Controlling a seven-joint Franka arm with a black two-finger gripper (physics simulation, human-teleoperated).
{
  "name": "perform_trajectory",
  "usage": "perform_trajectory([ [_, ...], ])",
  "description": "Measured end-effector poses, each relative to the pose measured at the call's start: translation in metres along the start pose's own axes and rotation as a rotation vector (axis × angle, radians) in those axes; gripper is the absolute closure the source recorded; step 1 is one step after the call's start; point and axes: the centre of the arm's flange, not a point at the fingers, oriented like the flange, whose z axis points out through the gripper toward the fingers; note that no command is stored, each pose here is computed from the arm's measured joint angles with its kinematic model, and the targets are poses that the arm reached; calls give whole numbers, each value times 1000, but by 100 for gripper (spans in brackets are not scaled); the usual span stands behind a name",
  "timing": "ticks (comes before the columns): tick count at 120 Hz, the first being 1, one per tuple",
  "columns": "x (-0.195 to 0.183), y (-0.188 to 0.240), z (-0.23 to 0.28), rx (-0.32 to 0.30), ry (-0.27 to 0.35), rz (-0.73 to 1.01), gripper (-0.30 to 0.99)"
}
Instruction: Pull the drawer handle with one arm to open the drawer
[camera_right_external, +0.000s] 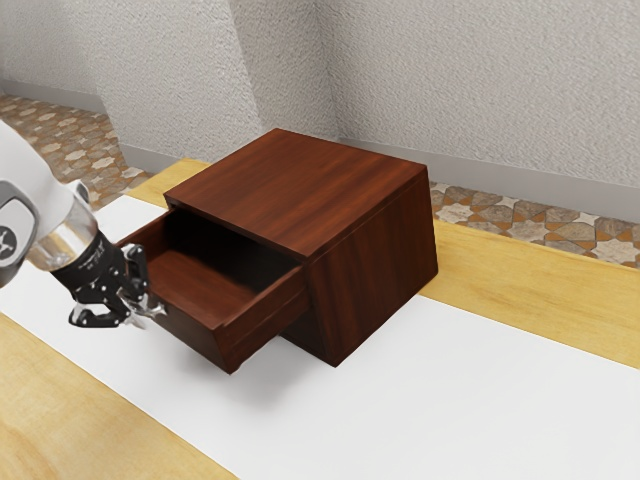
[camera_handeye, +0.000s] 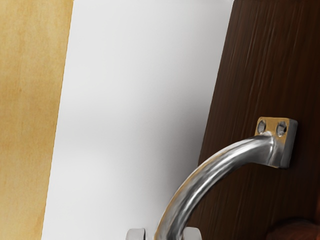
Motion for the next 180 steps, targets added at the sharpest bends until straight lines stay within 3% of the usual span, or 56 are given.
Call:
perform_trajectory([
  [73, 1, -54, -11, -49, 8, -74, 74],
  [98, -5, -55, -24, -96, 11, -60, 30],
  [124, -25, -68, -76, -188, 44, -14, 11],
  [131, -52, -46, -111, -226, 50, 57, 8],
  [141, -114, 38, -191, -267, 10, 235, 5],
  [147, -150, 61, -206, -246, -34, 335, 4],
  [161, -183, 73, -200, -159, -113, 405, 2],
  [180, -211, 58, -153, 6, -147, 409, 1],
])
